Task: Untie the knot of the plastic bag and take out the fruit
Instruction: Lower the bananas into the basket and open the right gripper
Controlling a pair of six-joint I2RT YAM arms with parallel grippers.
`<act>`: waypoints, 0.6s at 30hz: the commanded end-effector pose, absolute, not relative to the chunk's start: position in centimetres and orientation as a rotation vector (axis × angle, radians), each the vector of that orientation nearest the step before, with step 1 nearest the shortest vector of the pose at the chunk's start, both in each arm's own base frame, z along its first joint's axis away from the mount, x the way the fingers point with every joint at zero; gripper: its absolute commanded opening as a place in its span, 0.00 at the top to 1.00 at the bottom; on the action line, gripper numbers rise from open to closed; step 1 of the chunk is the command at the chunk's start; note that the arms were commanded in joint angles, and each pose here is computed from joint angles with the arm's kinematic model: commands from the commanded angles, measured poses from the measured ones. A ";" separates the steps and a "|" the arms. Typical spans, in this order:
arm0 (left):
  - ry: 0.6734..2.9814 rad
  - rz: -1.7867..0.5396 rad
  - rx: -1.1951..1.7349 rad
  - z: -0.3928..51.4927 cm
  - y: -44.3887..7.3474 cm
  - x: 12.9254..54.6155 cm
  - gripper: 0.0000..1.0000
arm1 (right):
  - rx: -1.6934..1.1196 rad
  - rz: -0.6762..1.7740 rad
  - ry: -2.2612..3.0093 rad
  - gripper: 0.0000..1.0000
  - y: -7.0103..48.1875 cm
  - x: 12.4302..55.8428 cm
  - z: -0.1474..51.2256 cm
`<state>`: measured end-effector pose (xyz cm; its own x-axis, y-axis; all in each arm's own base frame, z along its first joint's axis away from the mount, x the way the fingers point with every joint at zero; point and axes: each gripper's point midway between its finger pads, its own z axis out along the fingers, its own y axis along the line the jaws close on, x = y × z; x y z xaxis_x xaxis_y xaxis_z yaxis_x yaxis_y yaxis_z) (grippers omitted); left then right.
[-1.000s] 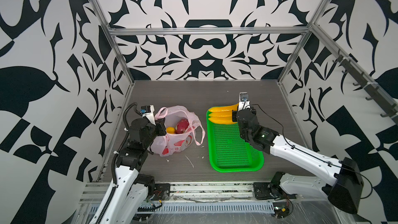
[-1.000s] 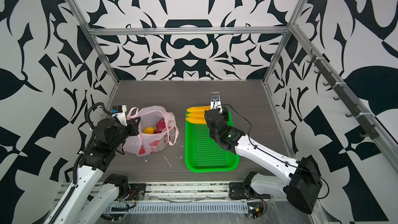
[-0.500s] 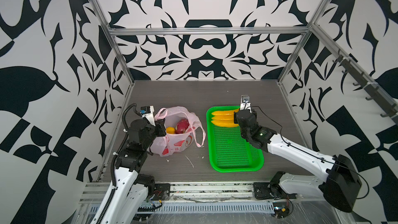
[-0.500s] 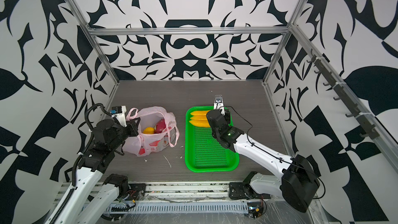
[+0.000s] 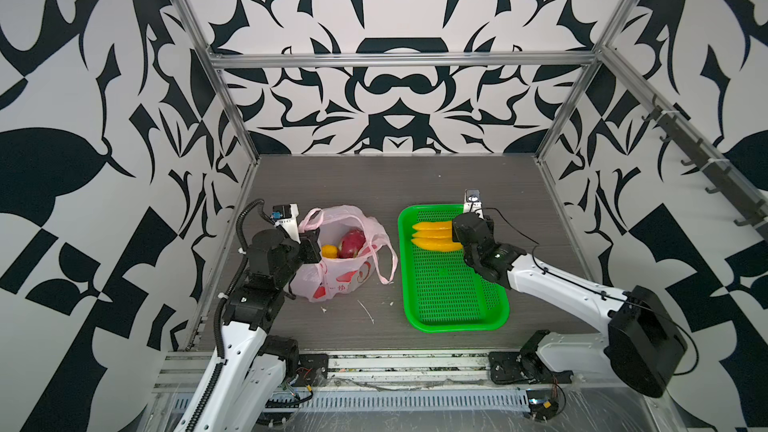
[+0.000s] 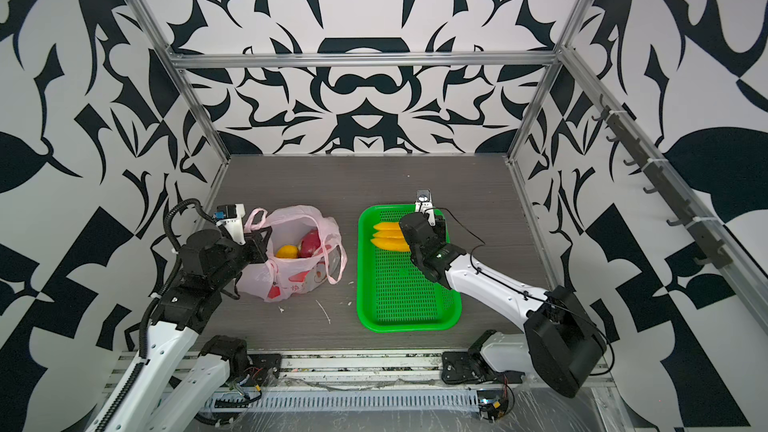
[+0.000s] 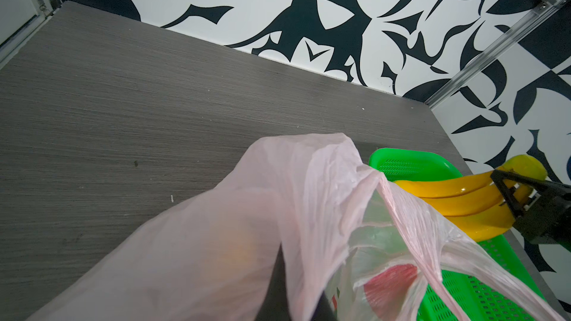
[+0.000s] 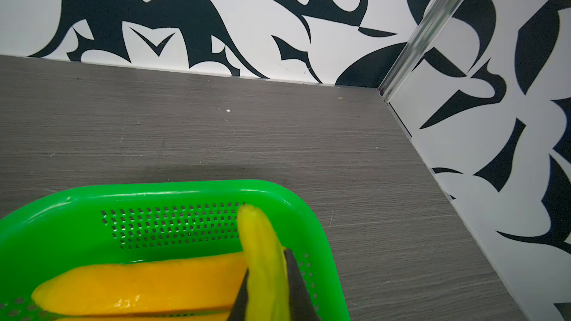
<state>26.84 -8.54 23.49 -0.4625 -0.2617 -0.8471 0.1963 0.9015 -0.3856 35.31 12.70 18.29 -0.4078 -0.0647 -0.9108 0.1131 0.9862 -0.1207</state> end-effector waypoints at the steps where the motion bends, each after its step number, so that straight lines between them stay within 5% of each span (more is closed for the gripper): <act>1: 1.959 -0.543 -0.036 24.6 -8.7 26.7 1.00 | 0.092 -0.127 1.935 1.00 13.0 36.1 19.3; 18: 1.960 -0.534 -0.029 24.6 -8.6 26.8 1.00 | 0.083 -0.105 1.995 1.00 13.4 37.6 16.8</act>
<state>26.84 -8.54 23.49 -0.4623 -0.2610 -0.8474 0.1967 0.9017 -0.3850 36.73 13.09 15.36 -0.4596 -0.0457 -0.8870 0.0928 0.9907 -0.0991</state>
